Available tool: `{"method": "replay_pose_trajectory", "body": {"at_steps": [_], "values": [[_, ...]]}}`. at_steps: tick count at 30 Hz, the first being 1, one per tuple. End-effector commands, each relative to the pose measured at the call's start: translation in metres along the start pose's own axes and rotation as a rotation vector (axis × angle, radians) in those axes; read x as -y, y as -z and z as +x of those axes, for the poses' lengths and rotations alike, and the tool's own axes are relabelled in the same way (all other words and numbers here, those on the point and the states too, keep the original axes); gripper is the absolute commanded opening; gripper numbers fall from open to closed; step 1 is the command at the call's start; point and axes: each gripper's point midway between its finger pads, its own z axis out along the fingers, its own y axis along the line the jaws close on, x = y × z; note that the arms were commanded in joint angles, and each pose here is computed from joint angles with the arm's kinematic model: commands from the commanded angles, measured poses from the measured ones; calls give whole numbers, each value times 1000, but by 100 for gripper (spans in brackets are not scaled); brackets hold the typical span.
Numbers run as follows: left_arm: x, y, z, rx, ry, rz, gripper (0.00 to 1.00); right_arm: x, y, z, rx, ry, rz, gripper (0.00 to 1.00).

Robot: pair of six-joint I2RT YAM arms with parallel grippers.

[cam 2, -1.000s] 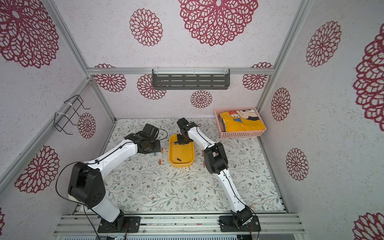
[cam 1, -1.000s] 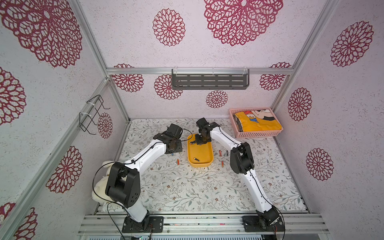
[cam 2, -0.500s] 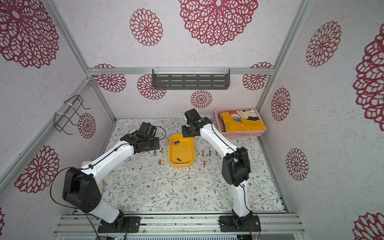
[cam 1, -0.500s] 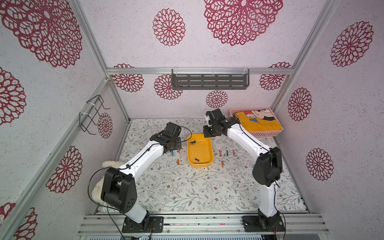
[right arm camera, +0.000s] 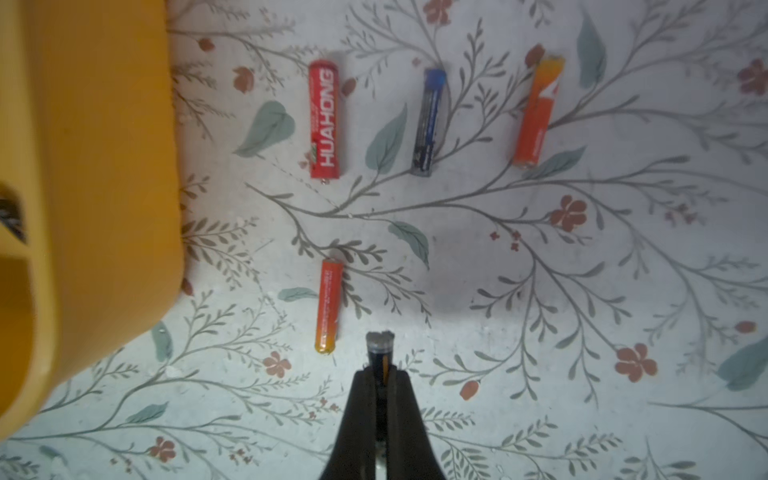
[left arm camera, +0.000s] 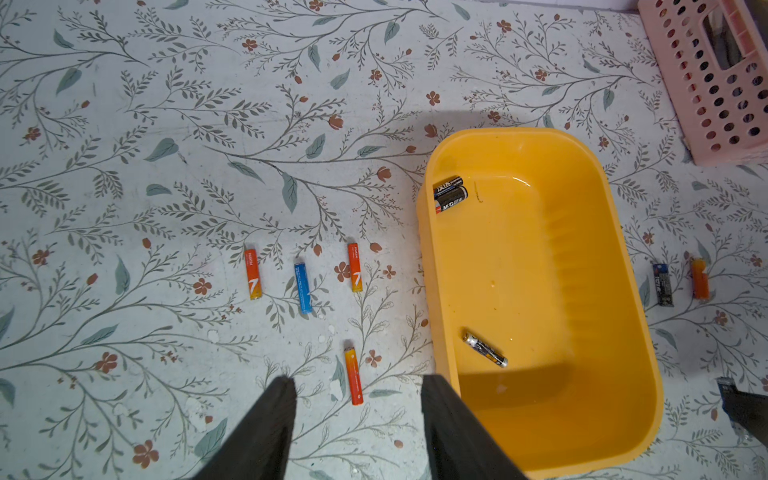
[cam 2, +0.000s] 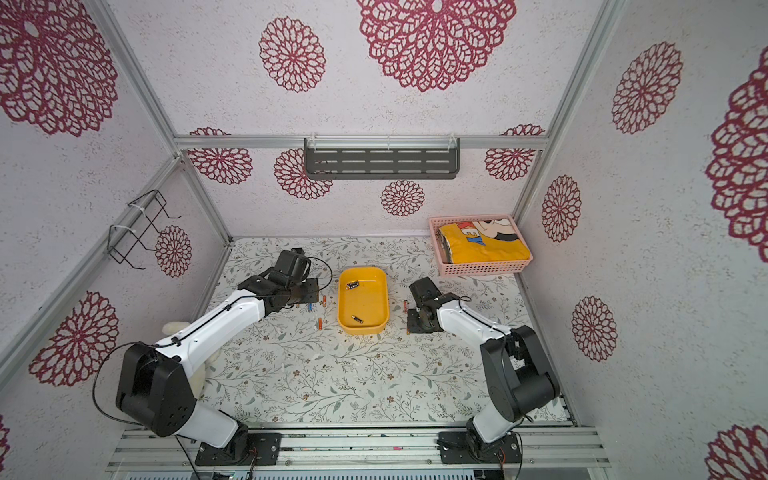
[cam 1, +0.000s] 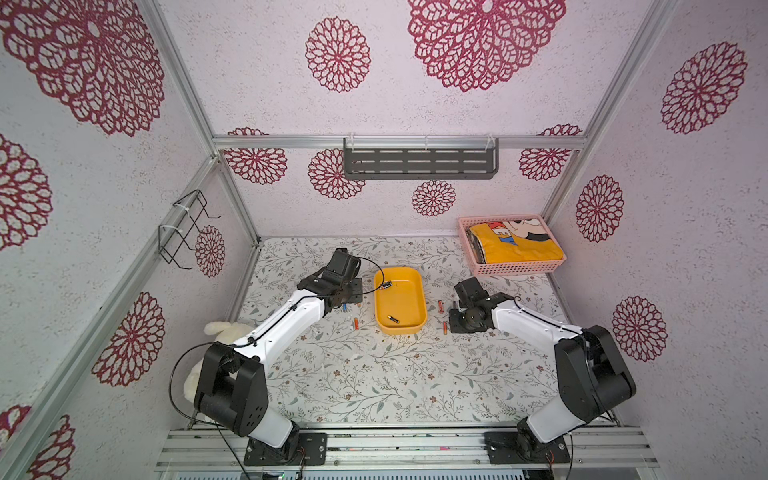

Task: Take the batteries out of the storage box
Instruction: Place the battery at the center of the board.

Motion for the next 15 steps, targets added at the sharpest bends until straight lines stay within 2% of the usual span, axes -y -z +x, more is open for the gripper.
{"method": "replay_pose_trajectory", "body": {"at_steps": [1,10,15], "values": [[5,-4,-1,16,-27,9,52,0,-3,-33,124,-38,0,0],[2,-6,3,-2,-43,-4,53,15,-28,-26,92,-33,49,0],[11,0,-4,11,-92,40,53,23,-39,-20,62,-40,75,0]]}}
